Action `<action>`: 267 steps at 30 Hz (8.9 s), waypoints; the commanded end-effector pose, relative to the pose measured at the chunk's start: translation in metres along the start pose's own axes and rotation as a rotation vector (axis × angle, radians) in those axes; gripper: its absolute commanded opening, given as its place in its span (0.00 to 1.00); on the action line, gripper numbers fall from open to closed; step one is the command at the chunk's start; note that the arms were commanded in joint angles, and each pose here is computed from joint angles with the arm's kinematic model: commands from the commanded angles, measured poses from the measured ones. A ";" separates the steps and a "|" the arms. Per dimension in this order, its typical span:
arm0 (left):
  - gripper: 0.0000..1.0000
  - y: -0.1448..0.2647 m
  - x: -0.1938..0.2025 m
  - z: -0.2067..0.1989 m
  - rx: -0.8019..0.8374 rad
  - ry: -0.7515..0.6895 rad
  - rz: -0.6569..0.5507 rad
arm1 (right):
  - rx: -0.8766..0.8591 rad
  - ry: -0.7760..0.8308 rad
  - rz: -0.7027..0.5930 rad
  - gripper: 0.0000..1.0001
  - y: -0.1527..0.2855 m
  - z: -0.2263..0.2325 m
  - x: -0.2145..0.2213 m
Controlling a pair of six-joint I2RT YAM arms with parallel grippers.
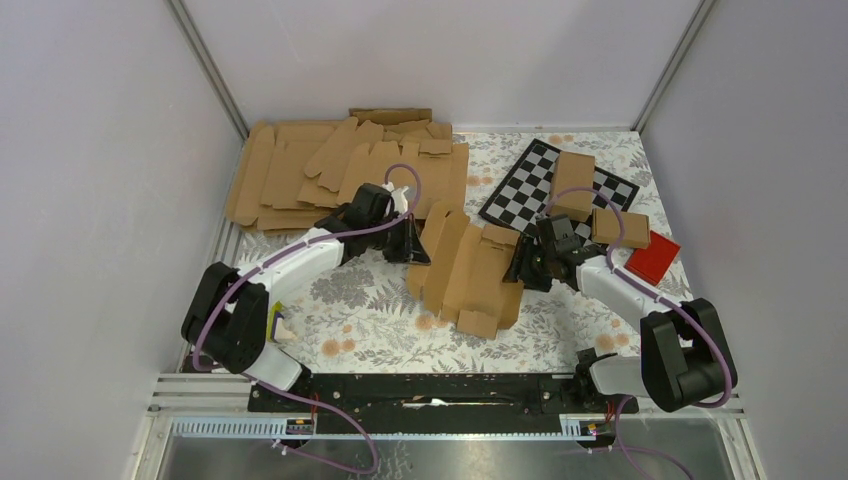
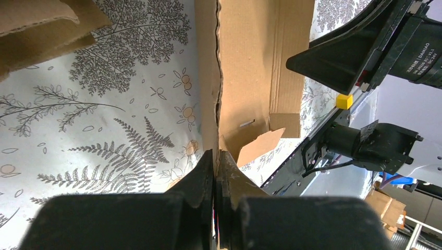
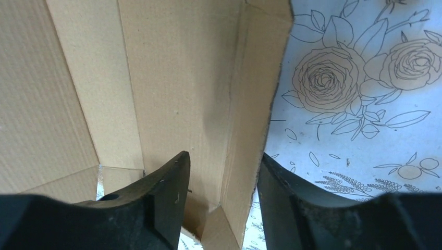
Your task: Fold the paper box
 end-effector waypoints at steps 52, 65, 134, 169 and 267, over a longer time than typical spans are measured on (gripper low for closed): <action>0.00 0.093 -0.027 -0.025 0.006 -0.129 -0.500 | -0.225 -0.052 -0.633 1.00 0.070 0.035 -0.068; 0.00 0.060 -0.006 -0.026 0.095 -0.188 -0.288 | -0.195 0.039 -0.348 0.99 0.011 0.034 -0.056; 0.00 0.030 0.025 -0.049 0.219 -0.385 -0.482 | -0.105 0.376 -0.159 1.00 -0.005 0.041 0.026; 0.00 0.037 0.021 -0.040 0.147 -0.421 -0.532 | 0.166 0.255 -0.203 0.98 -0.006 0.010 0.007; 0.00 0.015 0.021 -0.015 0.135 -0.650 -0.685 | 0.147 0.102 -0.478 0.99 0.016 -0.011 -0.009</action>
Point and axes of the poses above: each gripper's point midway between its finger pads, its own y axis back along the fingers, its own z axis along the line the jaws close on, x = y × z, the point moved 3 cm from there along y, back along the fingers, and after that the axes turned 13 degrees about y, right-handed, at the moved point
